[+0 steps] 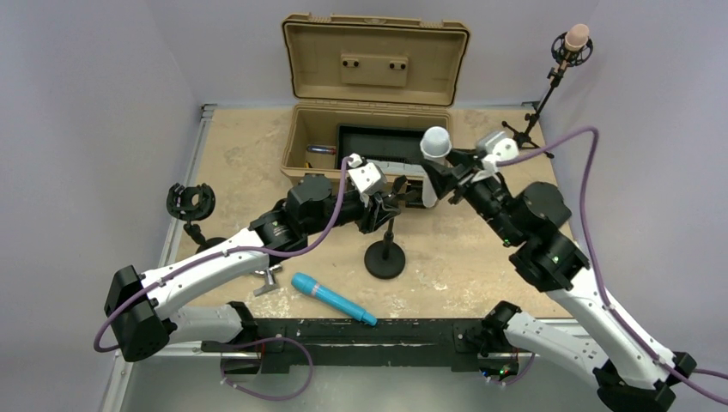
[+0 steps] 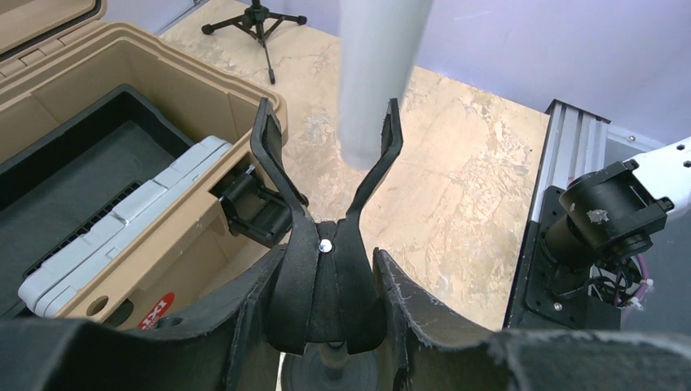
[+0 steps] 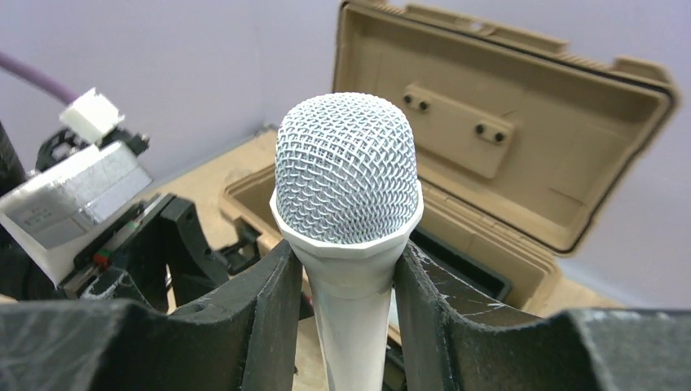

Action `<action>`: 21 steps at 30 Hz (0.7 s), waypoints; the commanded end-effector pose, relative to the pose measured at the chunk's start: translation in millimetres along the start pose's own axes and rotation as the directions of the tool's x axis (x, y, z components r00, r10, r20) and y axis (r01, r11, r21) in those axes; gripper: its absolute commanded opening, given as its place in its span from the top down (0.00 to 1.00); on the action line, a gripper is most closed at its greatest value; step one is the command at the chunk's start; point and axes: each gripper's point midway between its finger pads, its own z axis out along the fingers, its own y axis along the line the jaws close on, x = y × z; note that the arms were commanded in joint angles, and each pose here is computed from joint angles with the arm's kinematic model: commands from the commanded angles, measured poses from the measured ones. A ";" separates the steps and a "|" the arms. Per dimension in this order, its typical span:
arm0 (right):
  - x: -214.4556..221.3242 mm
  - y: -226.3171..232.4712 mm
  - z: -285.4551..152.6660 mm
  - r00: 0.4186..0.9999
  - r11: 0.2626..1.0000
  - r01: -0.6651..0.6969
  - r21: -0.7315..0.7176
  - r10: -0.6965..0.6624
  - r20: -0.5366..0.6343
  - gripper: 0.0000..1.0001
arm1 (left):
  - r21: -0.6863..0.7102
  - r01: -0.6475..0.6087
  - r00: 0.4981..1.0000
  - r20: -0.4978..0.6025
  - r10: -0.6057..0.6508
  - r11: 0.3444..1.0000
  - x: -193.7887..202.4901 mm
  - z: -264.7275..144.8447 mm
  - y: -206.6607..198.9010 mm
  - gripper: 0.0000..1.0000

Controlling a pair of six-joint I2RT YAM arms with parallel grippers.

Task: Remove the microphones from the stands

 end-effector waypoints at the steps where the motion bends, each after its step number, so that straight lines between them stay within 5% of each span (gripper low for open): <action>1: -26.5 -34.1 -21.8 0.988 0.974 -0.116 0.195 0.094 0.119 1.00 | -0.024 -0.030 0.998 0.062 0.031 0.999 -22.9 -6.0 4.2 1.00; 7: 24.5 -71.5 -35.4 0.943 0.812 -0.318 0.489 0.326 0.072 1.00 | -0.030 -0.034 0.997 0.063 0.036 0.999 -23.1 -7.8 4.5 1.00; 14: 124.3 -88.0 -25.9 0.865 0.636 -0.284 0.718 0.493 -0.095 1.00 | -0.045 -0.055 0.996 0.063 0.058 0.997 -23.1 -11.8 3.0 1.00; 21: 192.0 -129.8 -31.7 0.770 0.606 -0.338 0.720 0.618 -0.158 1.00 | -0.056 -0.082 0.994 0.061 0.086 0.995 -24.0 -15.9 -1.4 1.00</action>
